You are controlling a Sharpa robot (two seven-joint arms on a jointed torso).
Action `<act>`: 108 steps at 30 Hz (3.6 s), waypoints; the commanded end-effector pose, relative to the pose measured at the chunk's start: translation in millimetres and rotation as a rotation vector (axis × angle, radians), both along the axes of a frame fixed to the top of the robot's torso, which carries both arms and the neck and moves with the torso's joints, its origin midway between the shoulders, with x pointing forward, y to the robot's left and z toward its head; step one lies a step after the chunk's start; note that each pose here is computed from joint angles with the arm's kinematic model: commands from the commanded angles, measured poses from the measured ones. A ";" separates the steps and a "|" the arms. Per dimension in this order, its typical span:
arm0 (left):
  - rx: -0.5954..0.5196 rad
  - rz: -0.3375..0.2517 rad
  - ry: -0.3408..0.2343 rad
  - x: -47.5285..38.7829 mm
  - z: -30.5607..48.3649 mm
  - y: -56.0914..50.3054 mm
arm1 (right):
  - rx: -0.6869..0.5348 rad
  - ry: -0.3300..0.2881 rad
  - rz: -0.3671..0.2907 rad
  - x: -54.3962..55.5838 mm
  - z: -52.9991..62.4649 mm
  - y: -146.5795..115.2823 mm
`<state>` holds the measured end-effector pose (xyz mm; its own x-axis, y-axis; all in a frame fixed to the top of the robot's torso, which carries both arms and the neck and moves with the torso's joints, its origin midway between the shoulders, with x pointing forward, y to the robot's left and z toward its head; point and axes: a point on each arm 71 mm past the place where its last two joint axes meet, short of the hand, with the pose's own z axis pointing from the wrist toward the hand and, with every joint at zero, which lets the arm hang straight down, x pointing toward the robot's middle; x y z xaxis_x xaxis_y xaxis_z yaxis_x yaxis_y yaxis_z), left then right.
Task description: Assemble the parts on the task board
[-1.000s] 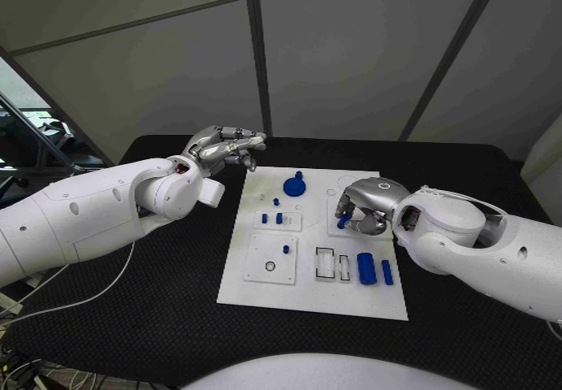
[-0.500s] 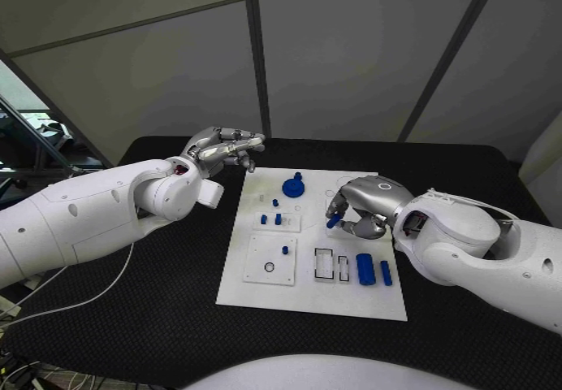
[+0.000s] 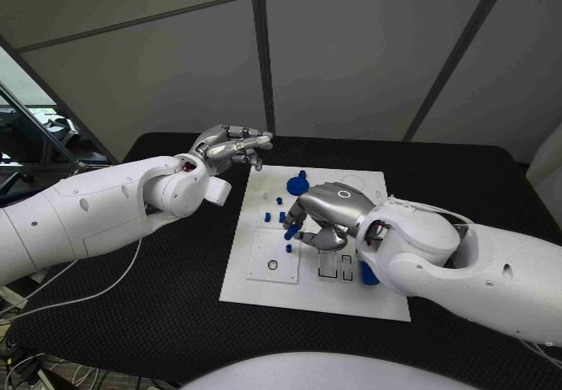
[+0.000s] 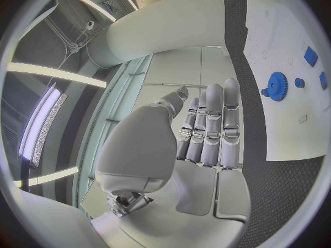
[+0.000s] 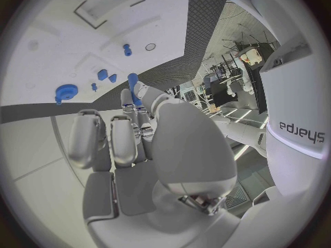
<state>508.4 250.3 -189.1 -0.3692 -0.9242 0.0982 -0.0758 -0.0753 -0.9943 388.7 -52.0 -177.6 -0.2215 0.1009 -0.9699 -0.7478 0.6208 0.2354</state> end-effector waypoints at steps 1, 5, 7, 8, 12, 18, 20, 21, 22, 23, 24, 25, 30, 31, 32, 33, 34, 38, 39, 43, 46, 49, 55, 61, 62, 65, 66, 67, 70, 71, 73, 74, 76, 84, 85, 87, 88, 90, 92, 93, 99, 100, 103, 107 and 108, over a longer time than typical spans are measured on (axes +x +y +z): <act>-0.010 -0.013 -0.001 0.2 1.4 -2.6 | 0.014 0.029 0.052 -4.5 -6.1 8.8; -0.011 -0.016 -0.001 0.3 1.4 -4.0 | 0.006 0.054 0.080 -8.6 -15.9 17.8; -0.012 -0.017 -0.001 0.3 1.4 -4.5 | 0.001 0.064 0.088 -9.5 -20.3 20.8; -0.012 -0.017 -0.001 0.3 1.4 -4.6 | -0.001 0.067 0.090 -9.8 -21.7 21.5; -0.012 -0.017 -0.001 0.2 1.5 -4.7 | -0.008 0.077 0.097 -9.5 -29.1 24.2; -0.012 -0.019 -0.001 0.1 1.6 -5.3 | -0.020 0.080 0.103 -9.9 -37.3 26.6; -0.012 -0.020 0.000 0.1 1.6 -5.5 | -0.027 0.081 0.103 -9.8 -39.5 26.8; -0.012 -0.020 0.000 0.1 1.5 -5.4 | -0.032 0.081 0.103 -9.6 -40.6 26.9; -0.012 -0.020 0.000 0.1 1.5 -5.4 | -0.035 0.082 0.103 -9.4 -41.3 26.9; -0.012 -0.020 0.000 0.2 1.5 -5.4 | -0.038 0.082 0.103 -9.2 -42.0 27.0; -0.012 -0.020 0.000 0.2 1.5 -5.5 | -0.040 0.081 0.102 -9.0 -42.6 27.2; -0.012 -0.020 0.000 0.2 1.5 -5.5 | -0.042 0.080 0.102 -8.9 -43.2 27.4; -0.013 -0.022 0.000 0.3 1.4 -6.0 | -0.048 0.076 0.103 -9.1 -45.0 29.0; -0.013 -0.022 0.001 0.3 1.4 -6.1 | -0.049 0.076 0.103 -9.1 -45.3 29.5; -0.013 -0.023 0.001 0.3 1.3 -6.1 | -0.051 0.076 0.104 -9.1 -45.7 30.0; -0.013 -0.023 0.001 0.3 1.3 -6.2 | -0.052 0.075 0.103 -9.1 -45.9 30.3; -0.013 -0.023 0.001 0.4 1.3 -6.2 | -0.056 0.073 0.102 -9.0 -46.3 30.7; -0.012 -0.023 0.002 0.3 1.3 -6.0 | -0.077 0.062 0.098 -9.0 -48.0 32.3; -0.012 -0.023 0.002 0.3 1.3 -6.0 | -0.084 0.060 0.096 -8.9 -48.7 32.5; -0.012 -0.024 0.003 0.1 1.3 -5.9 | -0.109 0.056 0.092 -8.5 -50.9 32.9; -0.012 -0.024 0.004 0.0 1.2 -5.7 | -0.125 0.047 0.082 -7.9 -52.1 33.0; -0.012 -0.025 0.005 0.0 1.2 -5.7 | -0.133 0.041 0.071 -7.3 -52.6 32.9; -0.011 -0.026 0.007 0.0 1.0 -5.6 | -0.136 0.026 0.059 -7.2 -52.1 32.9; -0.011 -0.026 0.007 0.1 0.9 -5.4 | -0.136 0.022 0.063 -8.3 -51.7 33.6; -0.011 -0.026 0.007 0.1 0.9 -5.5 | -0.136 0.021 0.065 -8.6 -51.6 34.1; -0.011 -0.027 0.008 0.1 0.9 -5.8 | -0.135 0.021 0.072 -9.6 -51.3 35.7; -0.012 -0.028 0.008 0.1 0.9 -6.0 | -0.134 0.021 0.074 -9.9 -51.1 36.2; -0.012 -0.028 0.008 0.1 0.9 -6.0 | -0.135 0.022 0.078 -10.3 -51.2 37.1; -0.011 -0.028 0.008 0.1 0.9 -5.9 | -0.141 0.028 0.083 -10.7 -51.9 38.9; -0.011 -0.028 0.008 0.0 0.9 -5.9 | -0.143 0.029 0.084 -10.8 -52.1 39.3; -0.011 -0.028 0.009 -0.1 0.9 -5.9 | -0.148 0.033 0.088 -11.2 -52.8 40.2; -0.011 -0.028 0.009 -0.1 0.9 -5.9 | -0.150 0.034 0.089 -11.4 -53.2 40.6; -0.011 -0.028 0.009 -0.2 1.0 -5.8 | -0.154 0.038 0.092 -11.6 -53.8 41.1; -0.010 -0.027 0.009 -0.4 1.3 -4.9 | -0.147 0.042 0.090 -11.0 -54.7 41.8; -0.010 -0.027 0.009 -0.4 1.3 -4.8 | -0.142 0.040 0.090 -11.0 -54.5 41.9; -0.010 -0.027 0.009 -0.5 1.3 -4.8 | -0.131 0.036 0.089 -10.8 -53.9 42.2; -0.010 -0.027 0.009 -0.5 1.3 -4.8 | -0.126 0.034 0.089 -10.7 -53.6 42.4; -0.010 -0.028 0.010 -0.5 1.3 -4.9 | -0.113 0.029 0.087 -10.4 -52.8 42.5; -0.010 -0.029 0.011 -0.5 1.3 -5.0 | -0.102 0.027 0.086 -10.2 -52.1 42.6; -0.010 -0.027 0.010 -0.4 1.3 -4.9 | -0.095 0.027 0.086 -10.3 -51.7 42.6; -0.009 -0.015 0.002 0.1 1.7 -3.6 | -0.035 0.011 0.081 -11.1 -47.1 40.4; -0.009 -0.014 0.002 0.1 1.8 -3.6 | -0.020 0.008 0.078 -11.2 -46.0 39.2; -0.010 -0.015 -0.001 -0.1 2.0 -3.4 | 0.045 0.008 0.061 -14.0 -41.8 29.3; -0.008 -0.008 -0.003 0.0 2.0 -0.8 | 0.103 0.032 0.016 -16.7 -36.8 3.7; -0.007 -0.007 -0.003 0.0 2.0 -0.2 | 0.115 0.041 -0.002 -16.1 -35.3 -4.4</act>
<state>508.0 249.8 -189.2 -0.3769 -0.9208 0.1008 -0.0859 -0.0737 -0.9936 371.9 -51.8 -221.1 -0.2537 0.0967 -0.9624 -0.7557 0.6013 0.2596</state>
